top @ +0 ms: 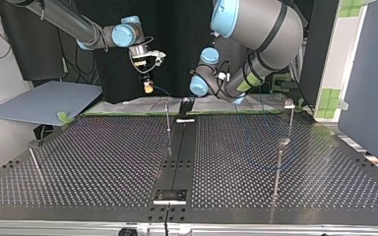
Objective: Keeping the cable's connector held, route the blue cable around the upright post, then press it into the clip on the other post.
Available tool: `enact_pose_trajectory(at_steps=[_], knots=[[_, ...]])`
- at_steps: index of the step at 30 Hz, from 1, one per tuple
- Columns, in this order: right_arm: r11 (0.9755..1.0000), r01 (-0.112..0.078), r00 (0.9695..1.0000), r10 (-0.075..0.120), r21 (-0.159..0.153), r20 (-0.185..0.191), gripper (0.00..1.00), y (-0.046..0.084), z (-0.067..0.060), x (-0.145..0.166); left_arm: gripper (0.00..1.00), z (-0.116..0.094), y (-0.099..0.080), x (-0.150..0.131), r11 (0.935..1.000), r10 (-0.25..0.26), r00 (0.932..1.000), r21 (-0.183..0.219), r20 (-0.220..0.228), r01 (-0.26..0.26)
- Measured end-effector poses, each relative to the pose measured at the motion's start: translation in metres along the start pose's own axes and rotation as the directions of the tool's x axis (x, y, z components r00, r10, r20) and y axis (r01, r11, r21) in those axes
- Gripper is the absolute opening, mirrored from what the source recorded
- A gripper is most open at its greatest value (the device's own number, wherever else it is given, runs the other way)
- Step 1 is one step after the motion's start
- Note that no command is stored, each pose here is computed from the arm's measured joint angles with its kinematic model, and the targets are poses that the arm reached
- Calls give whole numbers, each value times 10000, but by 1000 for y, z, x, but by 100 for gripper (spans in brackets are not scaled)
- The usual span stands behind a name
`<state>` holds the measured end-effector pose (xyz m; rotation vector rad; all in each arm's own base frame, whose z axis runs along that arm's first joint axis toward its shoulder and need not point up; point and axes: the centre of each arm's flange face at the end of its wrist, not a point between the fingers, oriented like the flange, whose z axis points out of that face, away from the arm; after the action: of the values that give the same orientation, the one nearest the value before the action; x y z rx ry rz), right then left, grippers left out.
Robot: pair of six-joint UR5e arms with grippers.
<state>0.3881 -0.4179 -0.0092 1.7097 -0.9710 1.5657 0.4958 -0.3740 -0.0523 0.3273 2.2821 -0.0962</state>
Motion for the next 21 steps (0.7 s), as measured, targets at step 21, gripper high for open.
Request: enact_pose_trajectory(at_steps=[21], knots=[[9997, 240, 9997, -240, 25, 48, 0, -2, -1, 0, 100, 8, -14, -8, 9725, -2025, 9777, 1291, 564, 1940]])
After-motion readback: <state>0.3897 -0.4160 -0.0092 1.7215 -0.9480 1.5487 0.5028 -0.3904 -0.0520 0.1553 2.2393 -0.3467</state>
